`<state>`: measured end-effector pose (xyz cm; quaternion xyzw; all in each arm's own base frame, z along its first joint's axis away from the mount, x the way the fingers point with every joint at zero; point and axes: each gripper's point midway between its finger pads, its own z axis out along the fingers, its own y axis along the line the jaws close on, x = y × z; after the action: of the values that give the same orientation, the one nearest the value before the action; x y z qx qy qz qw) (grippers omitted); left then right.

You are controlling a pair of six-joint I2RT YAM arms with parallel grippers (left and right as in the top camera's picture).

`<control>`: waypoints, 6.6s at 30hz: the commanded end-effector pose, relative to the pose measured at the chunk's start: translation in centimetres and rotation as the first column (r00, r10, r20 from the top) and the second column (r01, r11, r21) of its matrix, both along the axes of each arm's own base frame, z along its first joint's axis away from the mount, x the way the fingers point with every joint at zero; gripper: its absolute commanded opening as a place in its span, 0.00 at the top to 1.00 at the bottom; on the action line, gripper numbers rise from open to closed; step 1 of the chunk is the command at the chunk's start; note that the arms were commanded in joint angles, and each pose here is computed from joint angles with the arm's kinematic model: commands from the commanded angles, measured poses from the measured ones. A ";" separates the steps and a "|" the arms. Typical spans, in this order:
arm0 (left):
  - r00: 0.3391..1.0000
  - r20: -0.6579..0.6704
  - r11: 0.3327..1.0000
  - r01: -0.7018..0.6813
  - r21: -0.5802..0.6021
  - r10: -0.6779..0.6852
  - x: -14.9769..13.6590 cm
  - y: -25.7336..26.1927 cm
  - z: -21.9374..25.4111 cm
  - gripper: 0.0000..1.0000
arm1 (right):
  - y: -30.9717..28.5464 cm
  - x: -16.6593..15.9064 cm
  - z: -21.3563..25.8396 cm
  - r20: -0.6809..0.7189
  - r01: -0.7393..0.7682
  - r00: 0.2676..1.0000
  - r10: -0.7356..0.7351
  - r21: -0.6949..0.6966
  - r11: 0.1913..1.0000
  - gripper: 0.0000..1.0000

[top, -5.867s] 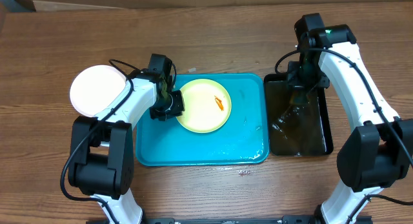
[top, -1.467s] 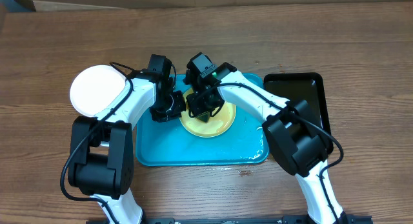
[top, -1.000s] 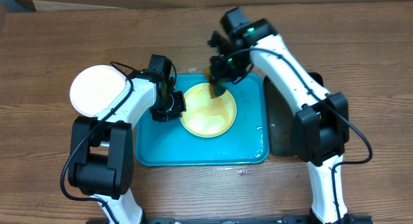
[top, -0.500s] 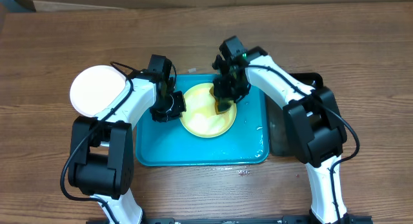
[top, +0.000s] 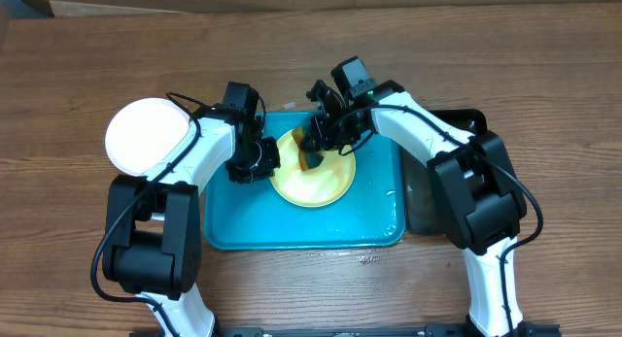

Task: Clean dirty plates on tray and stack at the side
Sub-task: 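Scrub the yellow plate surface with the sponge in the right gripper, then move the sponge back to the basin and release it with the right gripper, then lift the yellow plate off the tray with the left gripper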

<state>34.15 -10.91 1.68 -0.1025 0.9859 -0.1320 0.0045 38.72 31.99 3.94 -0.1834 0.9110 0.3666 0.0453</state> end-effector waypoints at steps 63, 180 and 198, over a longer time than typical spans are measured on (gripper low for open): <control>0.998 0.004 0.998 0.056 0.002 -0.056 -0.3 -0.2 -0.4 0.87 | -18.7 2.1 8.5 0.057 0.344 0.939 -0.339 -0.193 0.919 0.96; 0.245 0.538 0.511 -0.167 0.843 -0.807 -2.6 -25.2 28.7 0.96 | -45.2 0.8 7.9 0.213 0.751 0.543 -0.812 -0.557 0.356 0.00; 0.288 0.649 0.710 0.277 0.647 -0.704 -2.6 -29.4 22.1 0.96 | -45.2 0.8 7.9 0.213 0.751 0.543 -0.812 -0.557 0.356 0.00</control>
<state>31.54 -38.21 25.84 0.3104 0.7630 0.2067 0.5280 39.04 -12.90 10.99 0.2841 0.9540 0.0065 0.0952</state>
